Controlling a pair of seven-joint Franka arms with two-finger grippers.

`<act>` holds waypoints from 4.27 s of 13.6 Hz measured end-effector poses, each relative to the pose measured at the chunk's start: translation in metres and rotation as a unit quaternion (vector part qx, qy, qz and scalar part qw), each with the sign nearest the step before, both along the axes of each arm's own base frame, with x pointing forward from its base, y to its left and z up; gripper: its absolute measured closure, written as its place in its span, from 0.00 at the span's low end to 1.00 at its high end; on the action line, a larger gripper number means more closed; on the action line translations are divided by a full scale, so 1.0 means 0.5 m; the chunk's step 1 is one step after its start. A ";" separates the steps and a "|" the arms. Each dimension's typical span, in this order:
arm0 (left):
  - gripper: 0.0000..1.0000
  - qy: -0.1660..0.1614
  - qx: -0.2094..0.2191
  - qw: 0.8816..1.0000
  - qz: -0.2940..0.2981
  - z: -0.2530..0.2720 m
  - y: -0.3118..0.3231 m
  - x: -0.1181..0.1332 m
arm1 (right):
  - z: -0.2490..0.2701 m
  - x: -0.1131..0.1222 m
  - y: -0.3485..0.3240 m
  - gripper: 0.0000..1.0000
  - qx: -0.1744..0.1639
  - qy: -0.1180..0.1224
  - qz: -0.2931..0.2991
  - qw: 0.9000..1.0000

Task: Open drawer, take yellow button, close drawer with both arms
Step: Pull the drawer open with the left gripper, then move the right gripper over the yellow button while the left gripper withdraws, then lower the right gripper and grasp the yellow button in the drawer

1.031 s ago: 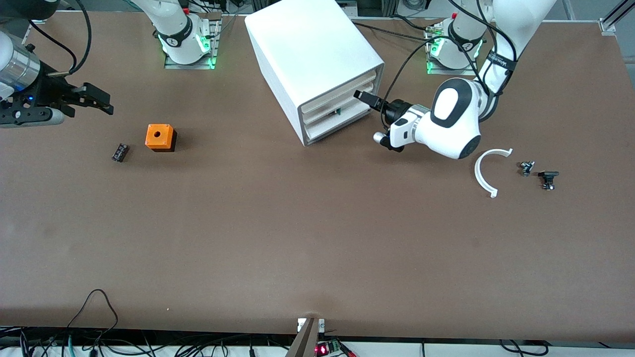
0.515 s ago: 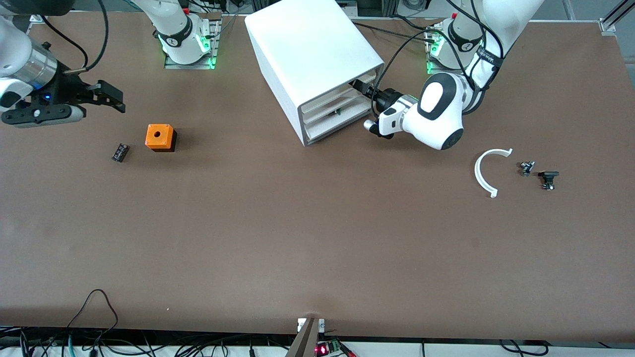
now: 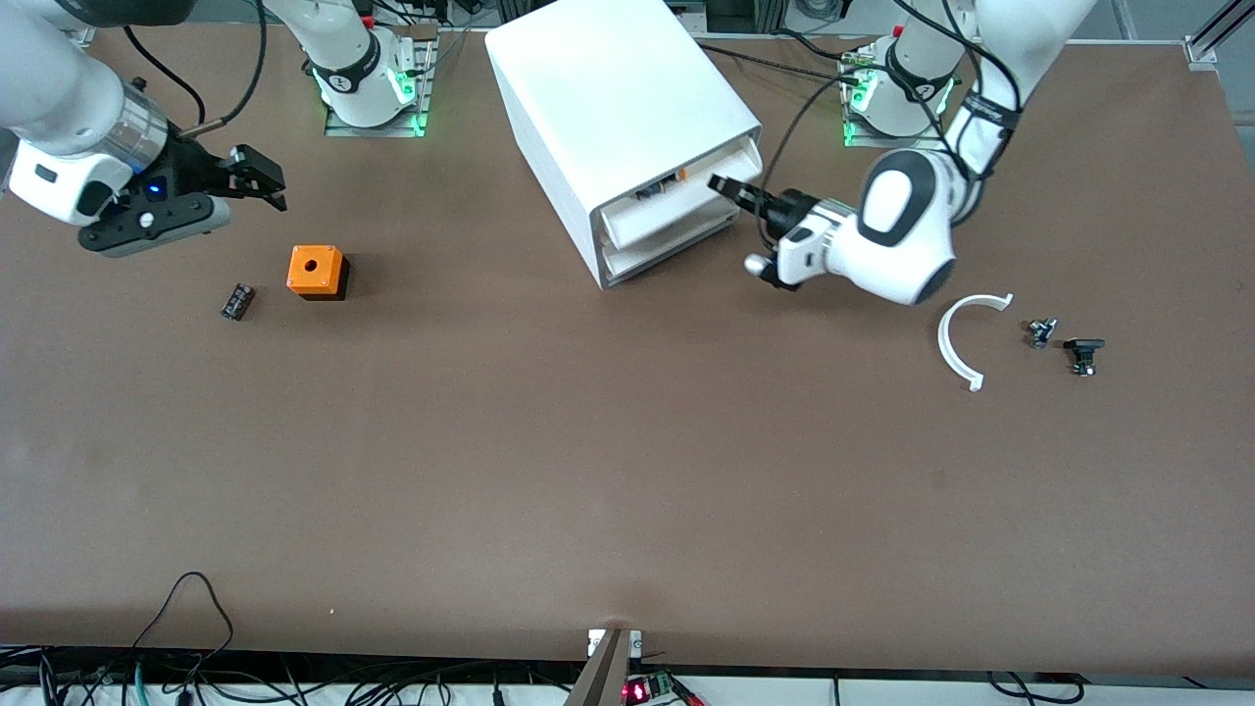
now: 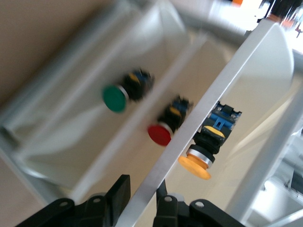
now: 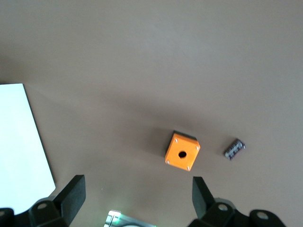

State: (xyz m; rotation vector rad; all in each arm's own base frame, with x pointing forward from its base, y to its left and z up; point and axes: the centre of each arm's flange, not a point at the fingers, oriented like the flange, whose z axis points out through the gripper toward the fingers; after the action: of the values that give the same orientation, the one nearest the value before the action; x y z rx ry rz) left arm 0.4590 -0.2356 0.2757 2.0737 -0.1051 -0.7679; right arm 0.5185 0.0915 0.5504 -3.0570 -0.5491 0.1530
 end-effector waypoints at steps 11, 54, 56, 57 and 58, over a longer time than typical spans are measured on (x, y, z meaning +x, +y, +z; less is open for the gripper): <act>0.09 -0.200 0.138 0.970 0.004 0.137 0.192 0.189 | -0.075 0.079 0.467 0.00 0.042 -0.049 0.275 0.959; 0.00 -0.290 0.460 0.839 0.009 0.644 0.435 0.147 | -0.301 -0.196 1.041 0.59 0.020 -0.064 0.624 0.778; 0.00 -0.290 0.460 0.839 0.009 0.643 0.435 0.147 | -0.270 -0.193 1.038 0.59 0.021 -0.071 0.620 0.781; 0.00 -0.290 0.460 0.839 0.009 0.643 0.436 0.147 | -0.234 -0.190 1.030 0.59 0.020 -0.079 0.610 0.788; 0.00 -0.290 0.460 0.839 0.009 0.643 0.436 0.148 | -0.186 -0.181 1.013 0.59 0.019 -0.089 0.595 0.799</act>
State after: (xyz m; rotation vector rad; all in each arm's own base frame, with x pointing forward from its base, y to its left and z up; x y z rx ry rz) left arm 0.5328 -0.0176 0.5970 3.1792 -0.0479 -0.1051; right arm 0.4278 0.5981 0.4573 -2.1690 -2.3075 -0.1339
